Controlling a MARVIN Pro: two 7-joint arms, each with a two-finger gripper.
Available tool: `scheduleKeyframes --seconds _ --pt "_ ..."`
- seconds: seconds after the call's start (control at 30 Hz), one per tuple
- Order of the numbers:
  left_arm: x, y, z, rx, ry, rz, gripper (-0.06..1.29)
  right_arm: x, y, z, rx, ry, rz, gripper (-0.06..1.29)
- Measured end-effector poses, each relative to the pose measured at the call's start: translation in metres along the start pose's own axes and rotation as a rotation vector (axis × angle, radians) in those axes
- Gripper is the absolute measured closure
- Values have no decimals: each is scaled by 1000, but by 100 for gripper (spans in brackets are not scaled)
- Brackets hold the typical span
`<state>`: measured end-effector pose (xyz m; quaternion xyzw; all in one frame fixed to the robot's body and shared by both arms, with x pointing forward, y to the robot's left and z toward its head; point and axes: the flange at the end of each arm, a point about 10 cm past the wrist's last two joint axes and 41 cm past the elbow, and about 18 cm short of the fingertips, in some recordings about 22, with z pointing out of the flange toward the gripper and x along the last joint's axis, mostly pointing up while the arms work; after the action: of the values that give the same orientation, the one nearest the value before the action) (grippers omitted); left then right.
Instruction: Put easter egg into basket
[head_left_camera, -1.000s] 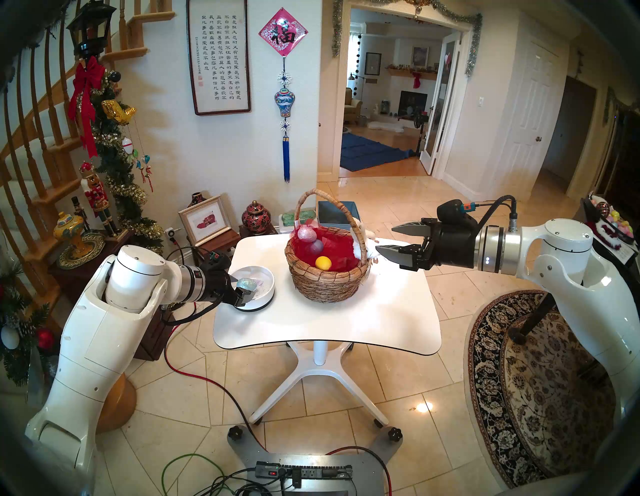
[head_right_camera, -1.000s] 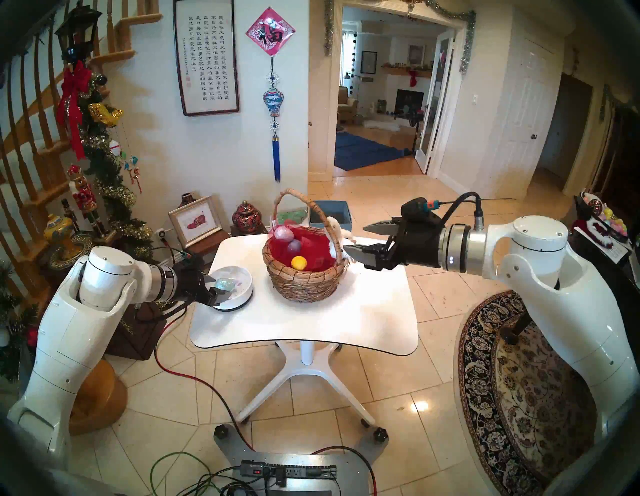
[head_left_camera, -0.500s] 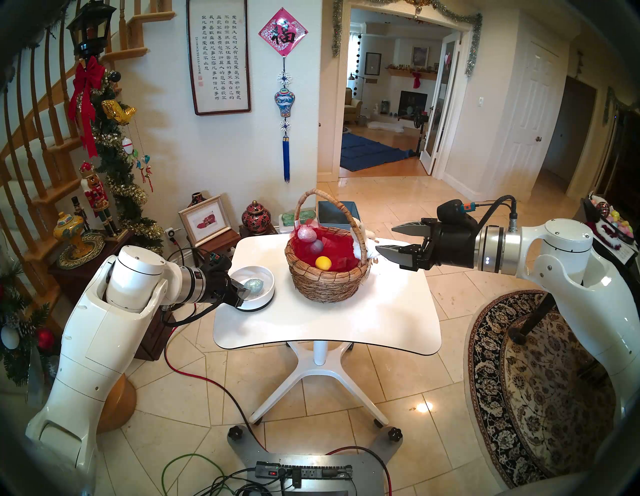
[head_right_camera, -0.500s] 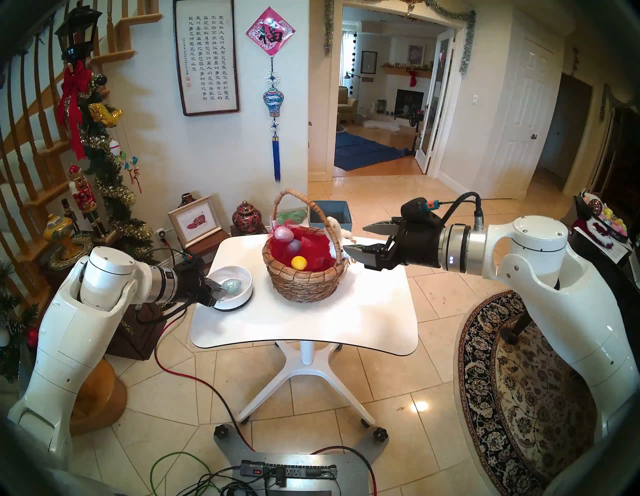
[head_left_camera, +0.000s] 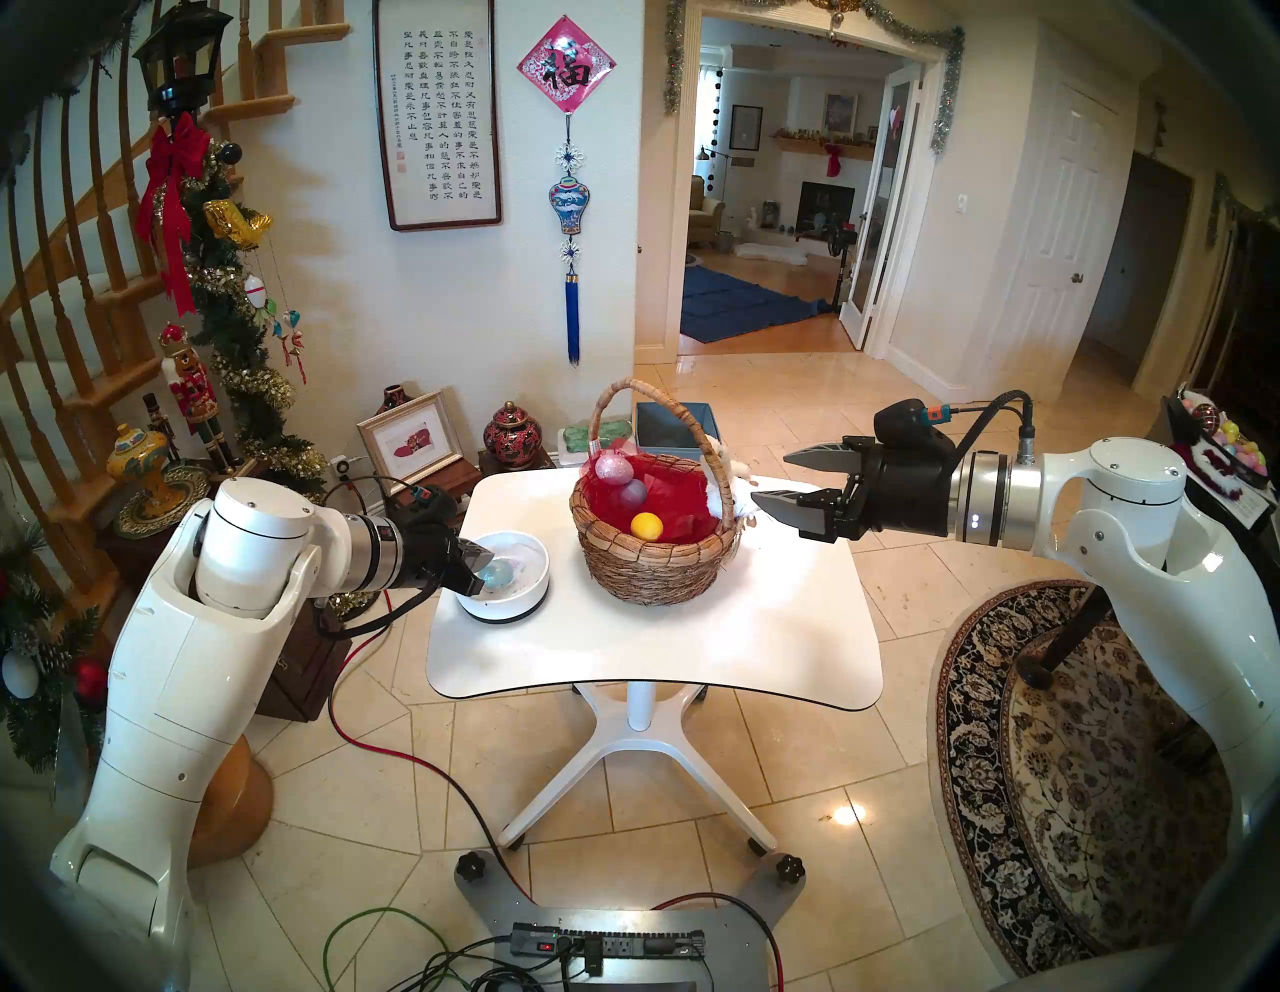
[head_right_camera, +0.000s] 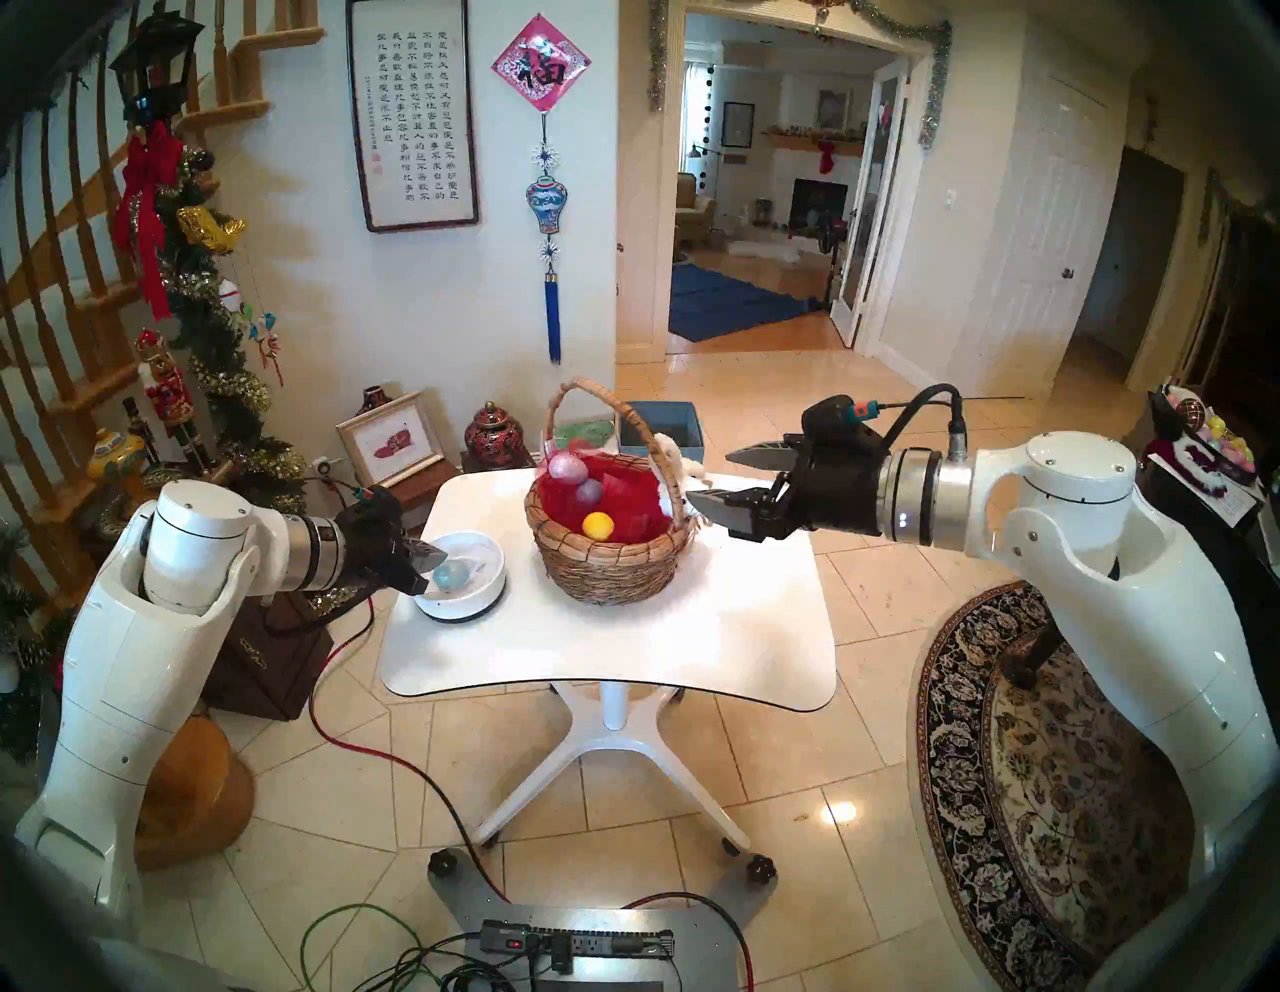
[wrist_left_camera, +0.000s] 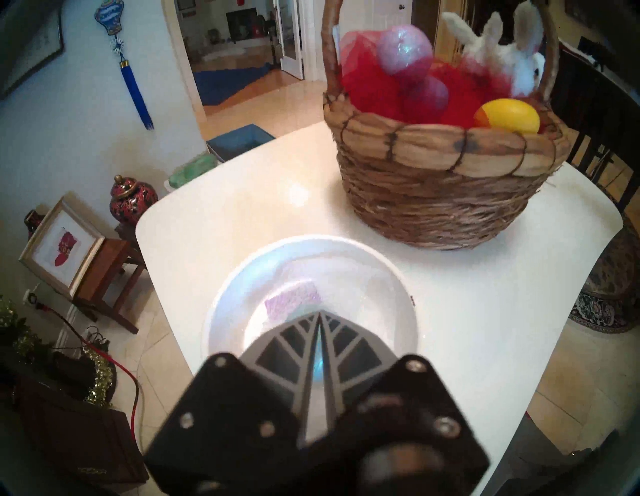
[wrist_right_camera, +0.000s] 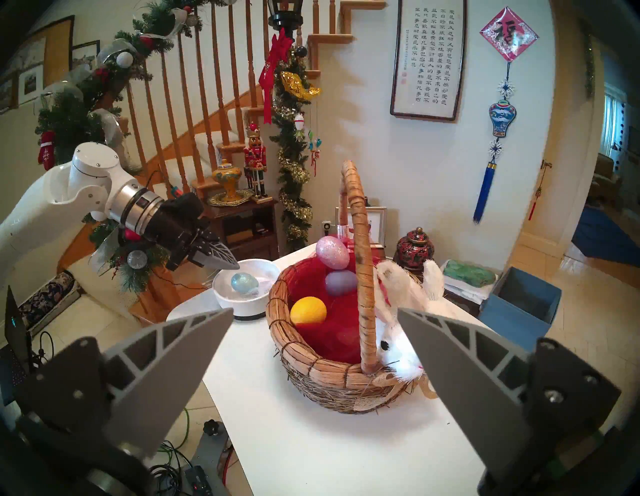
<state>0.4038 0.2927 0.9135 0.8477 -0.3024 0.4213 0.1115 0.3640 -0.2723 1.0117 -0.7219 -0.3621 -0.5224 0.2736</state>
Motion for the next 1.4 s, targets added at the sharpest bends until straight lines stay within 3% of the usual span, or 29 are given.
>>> scheduleKeyframes --seconds 0.1,0.2,0.33,0.53,0.8,0.87,1.4 --pt "1 1 -2 0 6 1 114 0 0 0 0 0 0 0" --pt "1 1 -3 -1 8 2 104 0 0 0 0 0 0 0" --pt "1 2 -2 -4 5 3 104 0 0 0 0 0 0 0" --pt "-5 5 8 -12 -32 17 92 0 0 0 0 0 0 0" --pt "-15 1 18 8 -78 34 39 0 0 0 0 0 0 0" --pt "-16 0 19 14 -83 35 31 0 0 0 0 0 0 0" --pt "-15 -1 19 11 -96 60 29 0 0 0 0 0 0 0"
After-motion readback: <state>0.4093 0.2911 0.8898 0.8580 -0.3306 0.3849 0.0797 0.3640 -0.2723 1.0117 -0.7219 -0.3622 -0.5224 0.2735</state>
